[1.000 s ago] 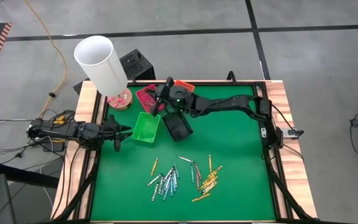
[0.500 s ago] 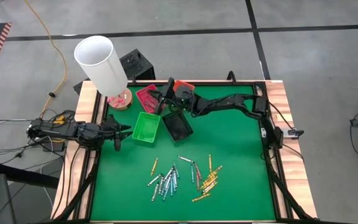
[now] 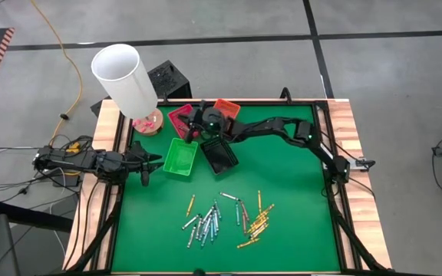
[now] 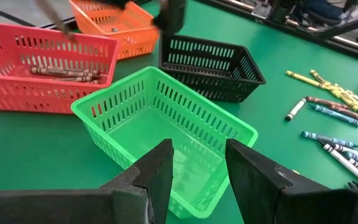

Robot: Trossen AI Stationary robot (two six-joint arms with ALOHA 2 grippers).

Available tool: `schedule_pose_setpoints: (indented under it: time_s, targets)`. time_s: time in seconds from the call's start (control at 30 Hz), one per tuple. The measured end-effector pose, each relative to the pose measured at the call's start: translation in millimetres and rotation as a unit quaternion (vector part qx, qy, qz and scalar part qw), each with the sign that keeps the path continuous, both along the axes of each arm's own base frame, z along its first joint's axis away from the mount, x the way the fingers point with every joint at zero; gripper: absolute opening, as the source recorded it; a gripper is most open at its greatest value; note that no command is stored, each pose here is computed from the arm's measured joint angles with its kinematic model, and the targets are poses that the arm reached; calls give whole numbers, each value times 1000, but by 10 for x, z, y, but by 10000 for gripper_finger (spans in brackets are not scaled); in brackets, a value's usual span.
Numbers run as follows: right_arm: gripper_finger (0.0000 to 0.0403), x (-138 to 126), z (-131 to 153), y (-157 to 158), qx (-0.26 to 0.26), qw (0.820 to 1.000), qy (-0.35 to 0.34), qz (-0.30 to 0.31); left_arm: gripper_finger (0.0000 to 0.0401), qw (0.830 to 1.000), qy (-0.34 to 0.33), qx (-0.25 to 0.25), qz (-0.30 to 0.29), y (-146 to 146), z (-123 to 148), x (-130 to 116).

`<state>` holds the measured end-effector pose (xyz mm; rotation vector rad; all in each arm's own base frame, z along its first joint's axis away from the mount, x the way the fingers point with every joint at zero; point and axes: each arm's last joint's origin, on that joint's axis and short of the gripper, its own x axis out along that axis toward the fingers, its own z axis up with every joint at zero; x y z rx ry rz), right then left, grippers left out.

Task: Sort crayons
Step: Put the brown crayon into the red bin

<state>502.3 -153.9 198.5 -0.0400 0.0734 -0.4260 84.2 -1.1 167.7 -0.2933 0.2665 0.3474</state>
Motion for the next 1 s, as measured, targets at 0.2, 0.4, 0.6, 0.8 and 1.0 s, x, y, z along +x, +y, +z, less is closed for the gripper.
schedule_pose_setpoints:
  time_s: [0.2, 0.4, 0.6, 0.8, 1.0]
  targets:
    - [2, 115, -35, -71, 30, 997, 60, -41, 137, 1000, 0, -2, -5, -3, -1, 1]
    - [2, 93, -66, -126, 62, 991, 96, -68, 137, 1000, 1, -2, -5, -3, -1, 1]
    - [2, 47, -141, -185, 102, 985, 119, -74, 137, 1000, -1, -6, -4, -3, -1, 1]
    - [8, 41, -139, -206, 108, 984, 113, -79, 137, 1000, -1, -7, -4, -3, -1, 1]
    - [44, 27, -151, -230, 119, 983, 115, -84, 137, 1000, -1, -7, -4, -3, -2, 1]
